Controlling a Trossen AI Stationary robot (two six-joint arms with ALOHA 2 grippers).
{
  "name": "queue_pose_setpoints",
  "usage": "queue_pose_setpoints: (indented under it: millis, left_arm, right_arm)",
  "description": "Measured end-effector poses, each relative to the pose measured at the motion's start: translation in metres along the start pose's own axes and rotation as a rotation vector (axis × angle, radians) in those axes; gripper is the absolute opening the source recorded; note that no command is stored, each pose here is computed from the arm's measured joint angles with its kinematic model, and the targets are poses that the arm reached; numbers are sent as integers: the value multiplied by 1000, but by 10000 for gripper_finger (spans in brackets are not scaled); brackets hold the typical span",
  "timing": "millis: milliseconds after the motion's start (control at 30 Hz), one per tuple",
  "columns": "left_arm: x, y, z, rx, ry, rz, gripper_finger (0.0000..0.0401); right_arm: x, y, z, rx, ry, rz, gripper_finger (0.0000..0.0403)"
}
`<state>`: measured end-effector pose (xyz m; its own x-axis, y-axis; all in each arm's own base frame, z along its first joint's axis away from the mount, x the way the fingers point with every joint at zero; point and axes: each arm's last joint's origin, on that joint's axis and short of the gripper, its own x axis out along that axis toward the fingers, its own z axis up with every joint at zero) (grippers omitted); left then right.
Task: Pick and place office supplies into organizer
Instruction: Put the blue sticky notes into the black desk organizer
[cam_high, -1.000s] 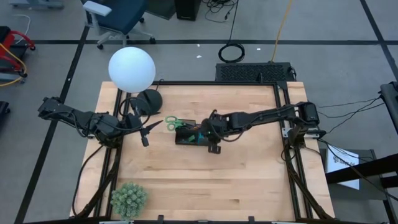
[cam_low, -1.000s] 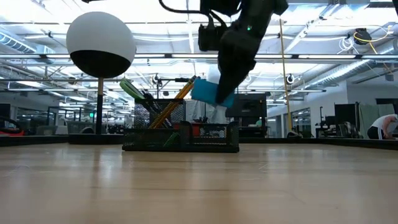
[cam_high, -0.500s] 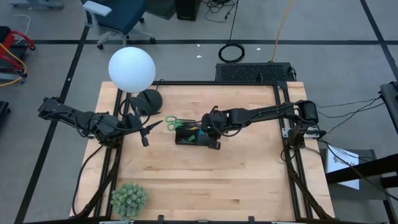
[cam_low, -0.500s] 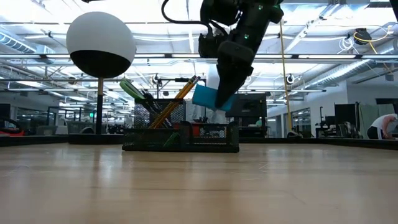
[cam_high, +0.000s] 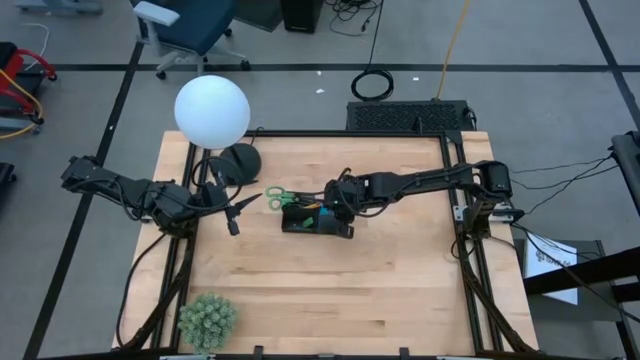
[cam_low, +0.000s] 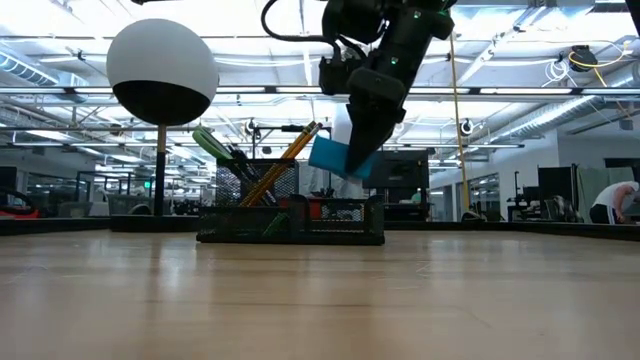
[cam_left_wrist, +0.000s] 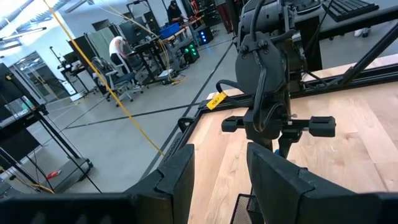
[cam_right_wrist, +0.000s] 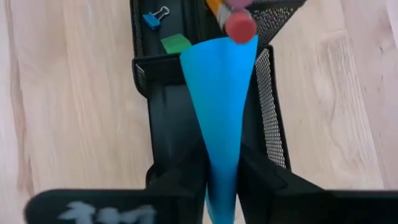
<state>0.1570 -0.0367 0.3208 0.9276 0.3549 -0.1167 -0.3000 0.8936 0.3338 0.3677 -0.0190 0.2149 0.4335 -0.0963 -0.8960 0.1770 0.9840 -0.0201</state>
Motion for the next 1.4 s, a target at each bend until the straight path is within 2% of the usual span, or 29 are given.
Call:
queue_pose_setpoints:
  millis: [900, 1100, 1400]
  left_arm:
    - [0, 0, 0, 2, 2, 0, 154]
    - [0, 0, 0, 1, 2, -1, 154]
    - [0, 0, 0, 2, 2, -1, 154]
  right_arm:
    - [0, 0, -2, -1, 19, 0, 280]
    - [0, 0, -2, -1, 19, -2, 300]
    - [0, 0, -2, -1, 18, -2, 298]
